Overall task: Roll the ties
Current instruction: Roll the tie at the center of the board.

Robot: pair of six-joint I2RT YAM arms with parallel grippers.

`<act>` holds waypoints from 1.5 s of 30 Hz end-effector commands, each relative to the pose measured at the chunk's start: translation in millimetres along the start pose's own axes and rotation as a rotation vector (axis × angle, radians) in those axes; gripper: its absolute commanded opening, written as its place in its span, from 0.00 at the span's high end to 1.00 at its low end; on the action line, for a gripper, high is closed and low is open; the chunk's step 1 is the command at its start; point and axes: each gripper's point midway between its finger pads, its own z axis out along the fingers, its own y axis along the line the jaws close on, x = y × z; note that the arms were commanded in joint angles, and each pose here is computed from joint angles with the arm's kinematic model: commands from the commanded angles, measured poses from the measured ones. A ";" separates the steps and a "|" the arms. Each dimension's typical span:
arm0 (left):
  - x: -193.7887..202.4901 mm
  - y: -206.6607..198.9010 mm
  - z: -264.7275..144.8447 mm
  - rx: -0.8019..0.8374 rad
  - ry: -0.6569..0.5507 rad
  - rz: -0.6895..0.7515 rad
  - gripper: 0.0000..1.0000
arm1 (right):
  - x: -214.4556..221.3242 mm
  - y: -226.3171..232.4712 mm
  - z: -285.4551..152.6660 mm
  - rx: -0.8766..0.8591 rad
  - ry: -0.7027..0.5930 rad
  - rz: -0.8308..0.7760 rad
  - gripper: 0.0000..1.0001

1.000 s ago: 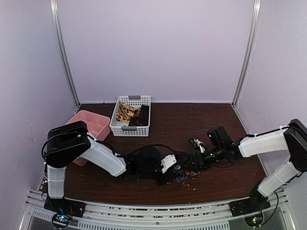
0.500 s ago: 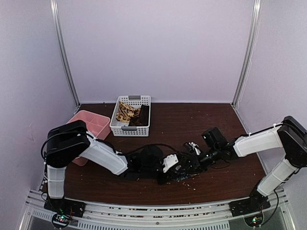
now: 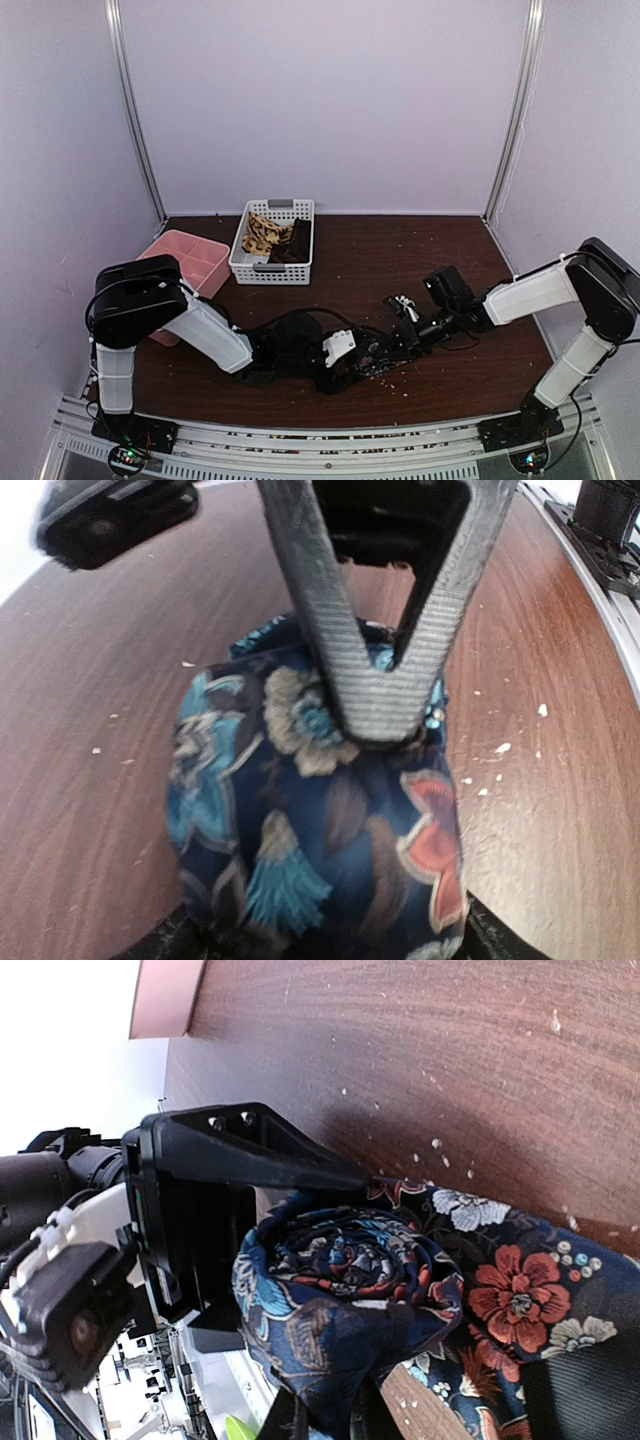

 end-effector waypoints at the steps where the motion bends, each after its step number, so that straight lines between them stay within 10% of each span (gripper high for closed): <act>1: -39.1 14.7 -16.4 -0.056 -0.167 0.086 0.24 | 18.6 -49.7 5.0 0.140 0.015 0.106 1.00; 13: -52.1 8.5 10.1 0.004 -0.310 0.017 0.27 | 20.0 -62.3 4.5 0.141 0.011 0.147 1.00; 25: -22.3 -7.7 16.0 0.100 -0.204 -0.016 0.75 | 0.3 -33.1 -7.1 0.073 -0.080 0.070 0.86; 37: 11.1 -28.6 -7.6 0.251 -0.153 -0.060 0.81 | -30.2 -14.7 -12.5 0.052 -0.166 0.031 0.76; 45: 2.9 -8.8 -10.8 0.138 -0.143 -0.077 0.81 | 2.2 -50.2 1.1 0.185 -0.063 0.060 0.88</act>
